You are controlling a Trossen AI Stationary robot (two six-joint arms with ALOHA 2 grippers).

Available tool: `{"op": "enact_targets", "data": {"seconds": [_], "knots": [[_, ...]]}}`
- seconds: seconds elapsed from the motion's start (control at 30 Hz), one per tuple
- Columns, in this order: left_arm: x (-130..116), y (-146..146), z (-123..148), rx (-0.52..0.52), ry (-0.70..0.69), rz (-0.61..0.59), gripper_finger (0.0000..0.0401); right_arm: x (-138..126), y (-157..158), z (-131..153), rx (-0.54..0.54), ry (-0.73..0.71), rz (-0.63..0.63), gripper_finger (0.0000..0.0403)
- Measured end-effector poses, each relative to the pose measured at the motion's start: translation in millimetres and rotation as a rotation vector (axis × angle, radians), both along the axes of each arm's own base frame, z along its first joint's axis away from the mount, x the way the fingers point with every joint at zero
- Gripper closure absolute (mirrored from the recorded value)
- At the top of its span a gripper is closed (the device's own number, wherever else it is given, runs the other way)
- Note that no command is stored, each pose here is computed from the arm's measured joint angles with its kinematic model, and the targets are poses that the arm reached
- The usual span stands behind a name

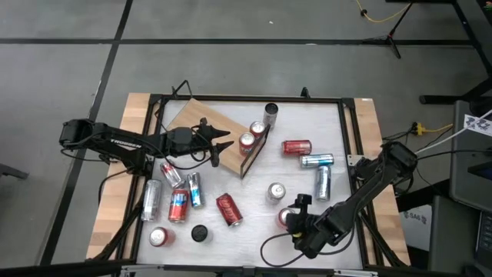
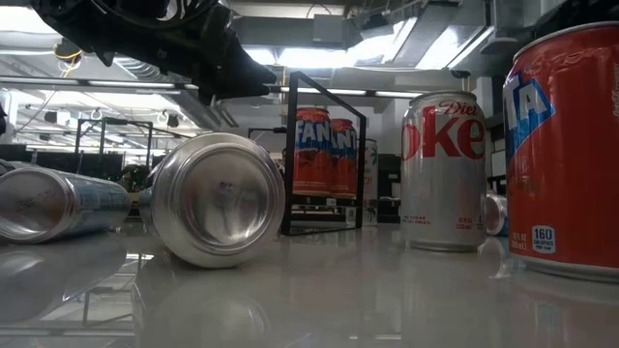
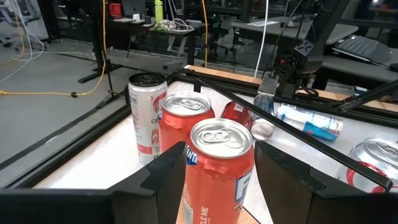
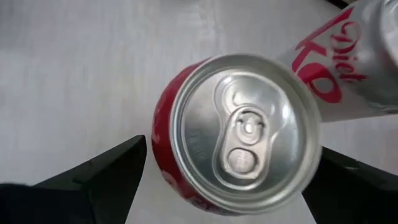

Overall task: Pick and place cans onto a shelf
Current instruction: Put the center red soda can on the shelf

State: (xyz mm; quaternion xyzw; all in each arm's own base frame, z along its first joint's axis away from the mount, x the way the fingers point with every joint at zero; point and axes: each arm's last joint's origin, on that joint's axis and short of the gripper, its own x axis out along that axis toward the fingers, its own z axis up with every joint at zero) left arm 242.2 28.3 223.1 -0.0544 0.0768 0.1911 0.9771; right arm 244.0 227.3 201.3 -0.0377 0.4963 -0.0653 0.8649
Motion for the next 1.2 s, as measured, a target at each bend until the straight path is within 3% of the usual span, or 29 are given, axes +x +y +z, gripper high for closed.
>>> {"op": "enact_targets", "data": {"seconds": [1.2], "knots": [[0.0, 0.0, 0.0, 0.0, 0.0, 0.0, 0.0219, 8.8, -7.3, -2.8, -0.022, 0.003, -0.005, 0.0029]]}}
